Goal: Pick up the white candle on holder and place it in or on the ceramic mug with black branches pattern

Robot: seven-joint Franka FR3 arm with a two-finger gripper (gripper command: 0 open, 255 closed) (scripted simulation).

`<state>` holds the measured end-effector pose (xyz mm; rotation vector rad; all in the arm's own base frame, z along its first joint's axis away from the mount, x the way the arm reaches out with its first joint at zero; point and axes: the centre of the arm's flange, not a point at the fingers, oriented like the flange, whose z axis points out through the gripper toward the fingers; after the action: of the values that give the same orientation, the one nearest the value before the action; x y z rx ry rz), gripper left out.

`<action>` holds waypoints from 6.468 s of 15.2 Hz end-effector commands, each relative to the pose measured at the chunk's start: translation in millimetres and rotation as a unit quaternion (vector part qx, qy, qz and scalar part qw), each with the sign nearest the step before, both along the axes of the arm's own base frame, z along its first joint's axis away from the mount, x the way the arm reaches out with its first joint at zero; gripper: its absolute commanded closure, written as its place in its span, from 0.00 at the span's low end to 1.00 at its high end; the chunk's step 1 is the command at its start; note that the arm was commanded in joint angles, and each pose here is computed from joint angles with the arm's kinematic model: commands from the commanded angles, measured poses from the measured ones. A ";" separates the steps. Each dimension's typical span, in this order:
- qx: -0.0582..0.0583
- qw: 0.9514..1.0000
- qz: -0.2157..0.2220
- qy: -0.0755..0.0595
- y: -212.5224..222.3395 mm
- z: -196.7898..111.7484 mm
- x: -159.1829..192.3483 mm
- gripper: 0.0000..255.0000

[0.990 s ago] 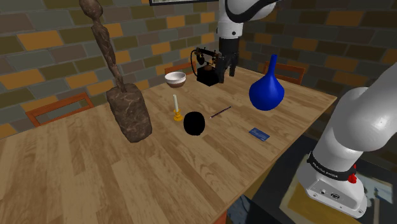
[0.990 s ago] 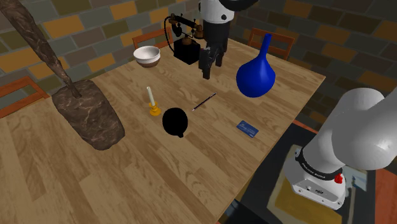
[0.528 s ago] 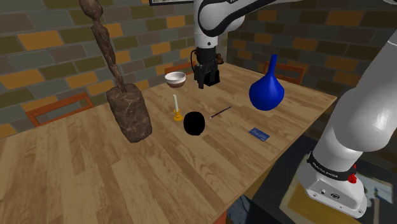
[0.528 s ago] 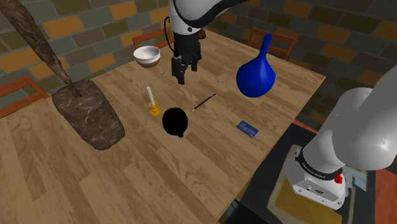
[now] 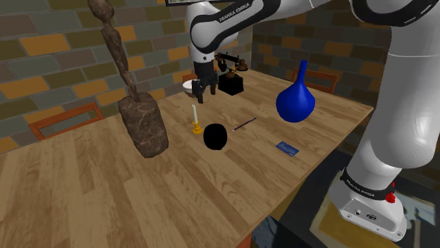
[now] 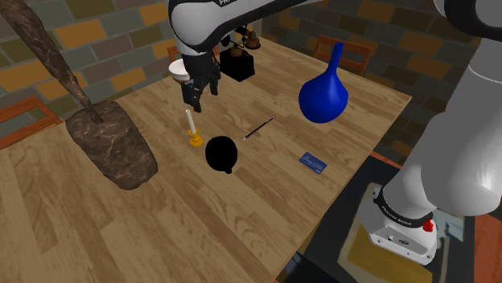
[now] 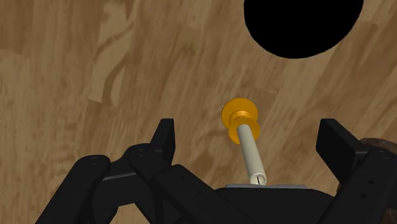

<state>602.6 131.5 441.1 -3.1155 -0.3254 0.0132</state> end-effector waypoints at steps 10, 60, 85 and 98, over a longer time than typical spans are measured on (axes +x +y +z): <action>-0.008 1.000 0.016 -0.003 34.8 -47.6 54.7 0.00; -0.008 1.000 0.016 -0.003 34.7 97.2 54.7 1.00; -0.008 1.000 0.016 -0.003 62.6 119.1 -106.2 1.00; -0.008 1.000 0.016 -0.003 62.6 50.4 -106.2 1.00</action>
<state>496.8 195.0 497.7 -3.1259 -0.3781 0.0060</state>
